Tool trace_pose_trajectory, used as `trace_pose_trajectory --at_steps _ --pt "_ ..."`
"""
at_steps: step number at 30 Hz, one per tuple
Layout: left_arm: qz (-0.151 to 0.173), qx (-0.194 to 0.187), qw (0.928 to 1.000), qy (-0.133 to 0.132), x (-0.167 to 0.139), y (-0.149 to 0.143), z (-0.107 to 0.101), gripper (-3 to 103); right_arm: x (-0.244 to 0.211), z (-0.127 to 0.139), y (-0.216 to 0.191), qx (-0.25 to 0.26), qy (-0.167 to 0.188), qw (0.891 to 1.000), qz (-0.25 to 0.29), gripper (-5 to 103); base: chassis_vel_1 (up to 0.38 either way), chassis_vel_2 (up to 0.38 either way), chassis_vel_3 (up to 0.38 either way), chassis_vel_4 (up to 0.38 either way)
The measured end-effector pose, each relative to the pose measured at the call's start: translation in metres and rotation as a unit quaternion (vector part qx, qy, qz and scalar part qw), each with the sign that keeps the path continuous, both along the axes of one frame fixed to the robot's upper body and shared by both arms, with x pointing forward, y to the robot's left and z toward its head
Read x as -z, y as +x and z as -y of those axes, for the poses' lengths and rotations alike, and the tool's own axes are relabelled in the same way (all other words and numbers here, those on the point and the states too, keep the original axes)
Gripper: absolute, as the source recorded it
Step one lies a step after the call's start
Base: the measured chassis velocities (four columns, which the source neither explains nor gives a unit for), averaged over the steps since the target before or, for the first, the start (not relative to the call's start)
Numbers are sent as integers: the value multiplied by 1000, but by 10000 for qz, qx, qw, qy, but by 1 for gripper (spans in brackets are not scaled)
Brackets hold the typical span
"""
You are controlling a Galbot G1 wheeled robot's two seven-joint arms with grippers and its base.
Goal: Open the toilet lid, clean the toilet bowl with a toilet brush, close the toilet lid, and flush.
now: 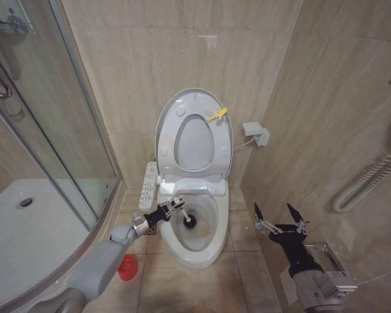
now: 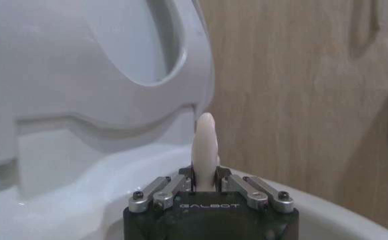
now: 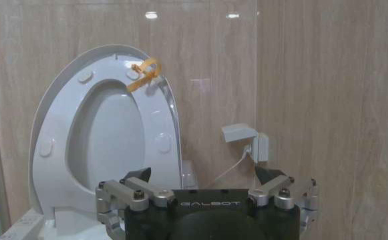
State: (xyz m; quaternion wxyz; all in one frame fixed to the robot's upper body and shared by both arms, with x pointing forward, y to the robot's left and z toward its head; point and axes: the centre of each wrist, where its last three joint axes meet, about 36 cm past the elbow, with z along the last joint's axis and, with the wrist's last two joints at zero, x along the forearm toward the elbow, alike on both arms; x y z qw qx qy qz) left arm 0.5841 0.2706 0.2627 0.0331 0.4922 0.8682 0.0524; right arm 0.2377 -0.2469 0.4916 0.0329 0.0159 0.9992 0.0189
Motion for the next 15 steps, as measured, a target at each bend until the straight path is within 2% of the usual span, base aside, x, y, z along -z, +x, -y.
trace_pose_trajectory --at_steps 5,8,9,11,12,13,15 --pt "-103 76 9998 172 8 -3 6 19 0 0 0 0 0 10000 1 100 0 0 0 0" --pt "-186 -90 9998 75 14 -5 6 19 0 0 0 0 0 10000 0 100 0 0 0 0" --pt "-203 -199 9996 -60 14 -5 7 19 0 0 0 0 0 10000 0 100 0 0 0 0" --pt "-114 -453 9976 -516 -1 -3 18 19 0 0 0 0 0 10000 0 100 0 0 0 0" --pt "-30 -514 9965 -653 -9 0 22 19 0 0 0 0 0 10000 0 100 0 0 0 0" --pt "-30 -514 9965 -653 -9 0 22 19 0 0 0 0 0 10000 0 100 0 0 0 0" --pt "213 -639 9930 -966 -29 6 32 19 0 0 0 0 0 10000 0 100 0 0 0 0"
